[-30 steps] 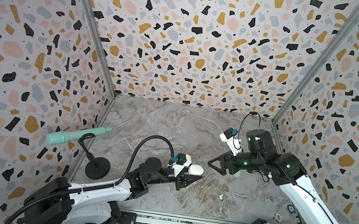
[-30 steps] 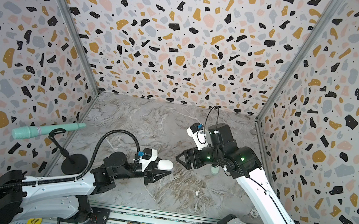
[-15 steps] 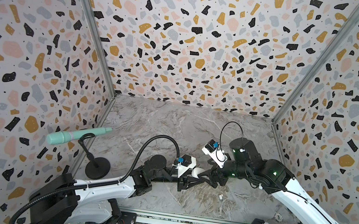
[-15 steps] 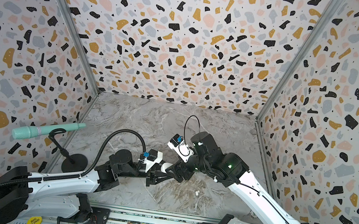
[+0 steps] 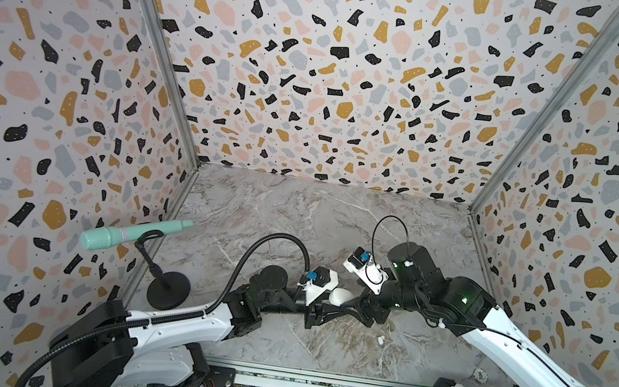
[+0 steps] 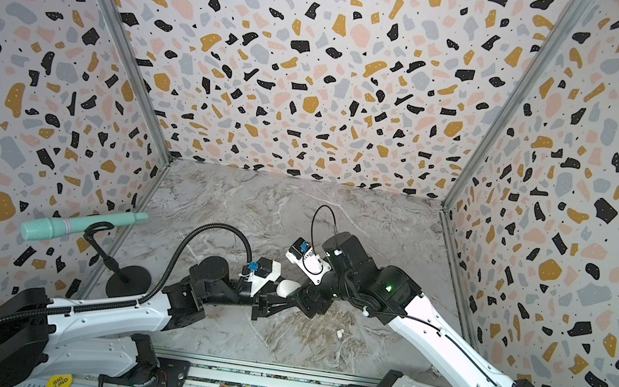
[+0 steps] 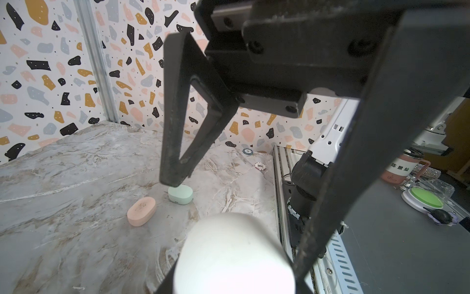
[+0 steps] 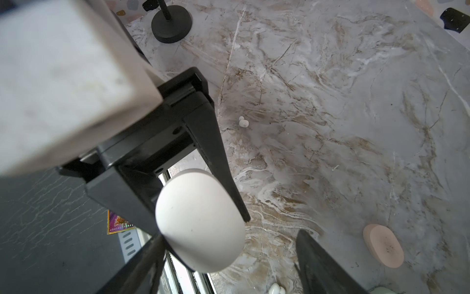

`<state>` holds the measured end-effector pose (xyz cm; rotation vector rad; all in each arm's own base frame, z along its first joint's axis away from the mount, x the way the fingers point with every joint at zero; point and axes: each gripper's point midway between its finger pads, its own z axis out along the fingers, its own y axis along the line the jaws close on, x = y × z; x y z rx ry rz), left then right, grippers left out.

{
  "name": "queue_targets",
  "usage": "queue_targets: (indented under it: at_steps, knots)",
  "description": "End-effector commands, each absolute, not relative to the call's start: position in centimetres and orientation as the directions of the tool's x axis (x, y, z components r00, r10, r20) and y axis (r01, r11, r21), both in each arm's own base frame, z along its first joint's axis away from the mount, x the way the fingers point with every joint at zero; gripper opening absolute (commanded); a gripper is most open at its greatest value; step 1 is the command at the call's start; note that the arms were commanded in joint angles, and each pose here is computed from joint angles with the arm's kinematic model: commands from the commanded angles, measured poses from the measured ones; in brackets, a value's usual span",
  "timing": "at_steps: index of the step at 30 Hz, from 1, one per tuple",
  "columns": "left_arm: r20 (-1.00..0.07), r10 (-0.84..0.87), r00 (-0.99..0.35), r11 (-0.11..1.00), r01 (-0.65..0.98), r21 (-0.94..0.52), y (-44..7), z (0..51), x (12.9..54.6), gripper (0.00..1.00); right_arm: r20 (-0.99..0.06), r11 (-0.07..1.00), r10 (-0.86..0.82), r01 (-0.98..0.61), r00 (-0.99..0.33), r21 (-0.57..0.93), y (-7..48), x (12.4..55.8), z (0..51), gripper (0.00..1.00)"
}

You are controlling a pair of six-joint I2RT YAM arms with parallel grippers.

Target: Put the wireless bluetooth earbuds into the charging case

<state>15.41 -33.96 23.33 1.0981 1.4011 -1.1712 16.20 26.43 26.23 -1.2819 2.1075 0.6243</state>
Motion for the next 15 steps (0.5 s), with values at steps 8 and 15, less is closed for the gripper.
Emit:
queue_targets:
  at_steps: [8,15]
  knots:
    - [-0.999,-0.027,-0.031,0.090,0.995,-0.033,-34.0,27.2,14.8,0.21,-0.727,0.565,-0.595,-0.821,-0.343,-0.075,25.4,20.2,29.0,0.80]
    - [-0.999,-0.021,-0.029,0.084,0.996,-0.031,-34.0,27.1,14.7,0.21,-0.741,0.597,-0.566,-0.799,-0.362,-0.066,25.7,21.2,30.0,0.80]
